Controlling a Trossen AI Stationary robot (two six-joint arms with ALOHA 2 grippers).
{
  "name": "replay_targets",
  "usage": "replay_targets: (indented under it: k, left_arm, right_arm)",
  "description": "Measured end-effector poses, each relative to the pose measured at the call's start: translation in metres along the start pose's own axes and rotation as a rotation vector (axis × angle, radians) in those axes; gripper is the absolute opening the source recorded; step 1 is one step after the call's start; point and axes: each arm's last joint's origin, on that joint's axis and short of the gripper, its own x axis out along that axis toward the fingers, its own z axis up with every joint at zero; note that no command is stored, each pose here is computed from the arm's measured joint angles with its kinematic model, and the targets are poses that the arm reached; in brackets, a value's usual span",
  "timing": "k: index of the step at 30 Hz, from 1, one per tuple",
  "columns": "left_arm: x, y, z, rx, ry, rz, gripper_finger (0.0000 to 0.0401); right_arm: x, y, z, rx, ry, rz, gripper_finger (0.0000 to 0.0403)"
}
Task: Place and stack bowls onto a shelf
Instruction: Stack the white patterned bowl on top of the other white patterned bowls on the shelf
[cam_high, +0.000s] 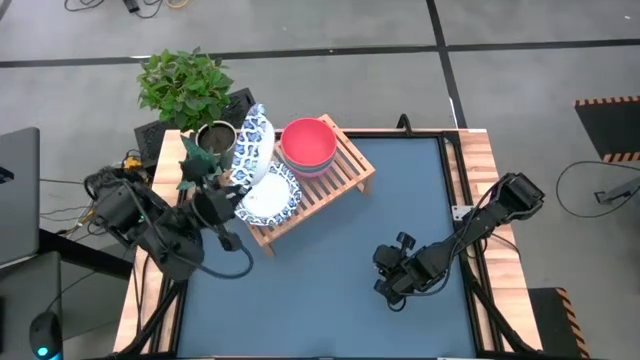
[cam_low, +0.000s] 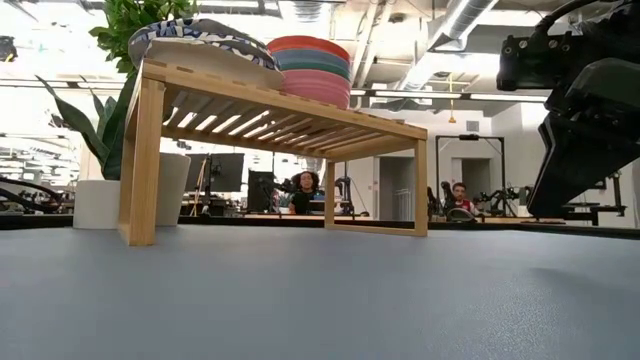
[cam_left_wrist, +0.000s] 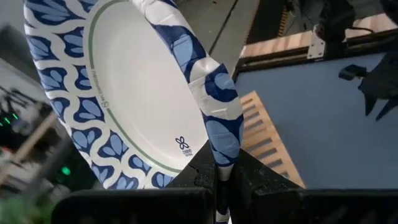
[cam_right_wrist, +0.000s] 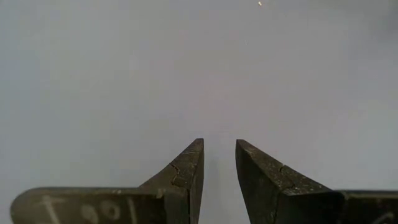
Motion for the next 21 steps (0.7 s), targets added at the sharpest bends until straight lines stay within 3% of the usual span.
replay_targets:
  k: [7,17,21]
  left_arm:
    - [0.011,0.000,-0.044,-0.065,0.090,0.014,0.0000]
    - [0.045,-0.040,-0.091,0.074,0.375,-0.094,0.0000]
    - [0.056,-0.044,-0.100,0.092,0.437,-0.102,0.0000]
  right_arm:
    - [0.000,0.000,0.000,-0.007,0.002,-0.004,0.0118]
    - [0.000,-0.001,0.000,-0.007,0.003,-0.005,0.0118]
    - [0.000,-0.001,0.000,-0.007,0.002,-0.005,0.0118]
